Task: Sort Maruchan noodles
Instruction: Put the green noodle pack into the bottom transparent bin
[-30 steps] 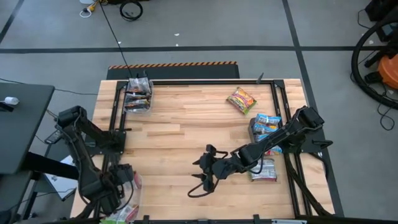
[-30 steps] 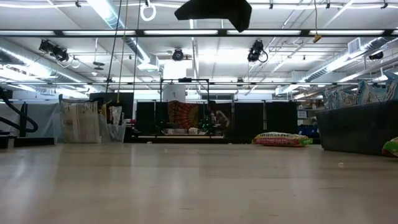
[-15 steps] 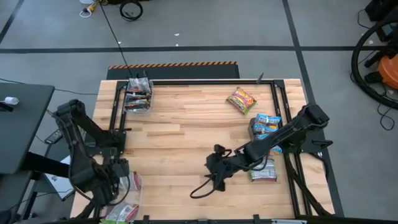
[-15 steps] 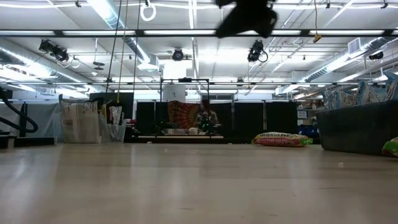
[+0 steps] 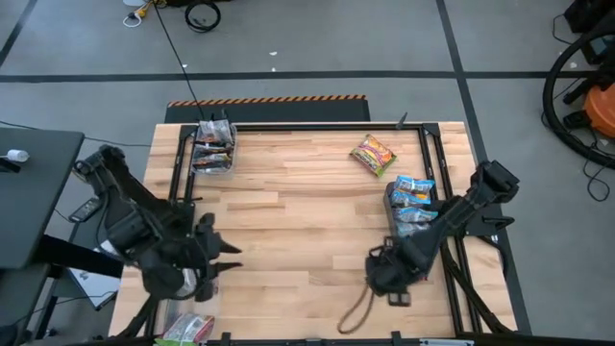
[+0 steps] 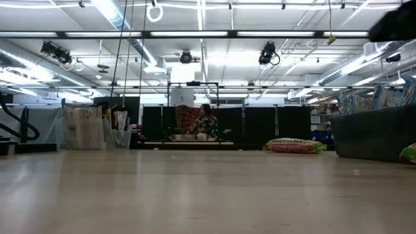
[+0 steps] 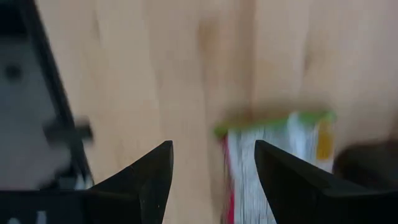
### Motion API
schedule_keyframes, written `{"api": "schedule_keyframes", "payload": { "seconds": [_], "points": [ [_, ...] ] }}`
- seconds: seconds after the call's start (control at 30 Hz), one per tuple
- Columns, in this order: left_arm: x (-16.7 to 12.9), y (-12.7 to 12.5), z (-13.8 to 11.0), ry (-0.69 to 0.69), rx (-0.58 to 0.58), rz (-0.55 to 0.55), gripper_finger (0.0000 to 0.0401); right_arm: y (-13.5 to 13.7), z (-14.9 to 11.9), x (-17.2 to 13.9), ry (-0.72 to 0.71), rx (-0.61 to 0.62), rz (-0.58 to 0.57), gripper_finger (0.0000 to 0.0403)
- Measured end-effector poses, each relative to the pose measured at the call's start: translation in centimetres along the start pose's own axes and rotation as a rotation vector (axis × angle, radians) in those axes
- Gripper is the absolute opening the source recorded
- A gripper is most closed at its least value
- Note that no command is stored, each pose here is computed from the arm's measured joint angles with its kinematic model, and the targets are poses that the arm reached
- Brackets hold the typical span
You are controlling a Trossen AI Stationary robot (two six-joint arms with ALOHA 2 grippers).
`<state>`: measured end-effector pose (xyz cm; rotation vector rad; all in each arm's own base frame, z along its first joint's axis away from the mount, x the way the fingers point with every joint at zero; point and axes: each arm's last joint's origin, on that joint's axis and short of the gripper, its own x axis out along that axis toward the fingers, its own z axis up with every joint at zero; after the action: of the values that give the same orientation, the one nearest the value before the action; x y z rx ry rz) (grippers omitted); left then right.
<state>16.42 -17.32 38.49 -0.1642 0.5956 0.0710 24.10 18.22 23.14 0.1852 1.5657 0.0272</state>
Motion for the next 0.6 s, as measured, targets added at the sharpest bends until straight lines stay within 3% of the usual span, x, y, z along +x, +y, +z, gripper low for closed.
{"api": "schedule_keyframes", "payload": {
  "seconds": [0.2, 0.4, 0.6],
  "points": [
    [1.4, 0.5, 2.3, -0.112, 0.023, 0.013, 0.0134, 0.2, -2.9, 0.2, 0.206, -0.176, -0.097, 0.023],
    [2.8, 0.9, 2.8, -0.108, 0.022, 0.052, 0.0134, 0.1, -3.2, 1.8, 0.211, -0.469, -0.039, 0.023],
    [4.0, -0.4, 2.4, -0.092, 0.03, 0.019, 0.0134, -1.5, -3.8, 5.0, 0.261, -0.533, 0.007, 0.023]
  ]
}}
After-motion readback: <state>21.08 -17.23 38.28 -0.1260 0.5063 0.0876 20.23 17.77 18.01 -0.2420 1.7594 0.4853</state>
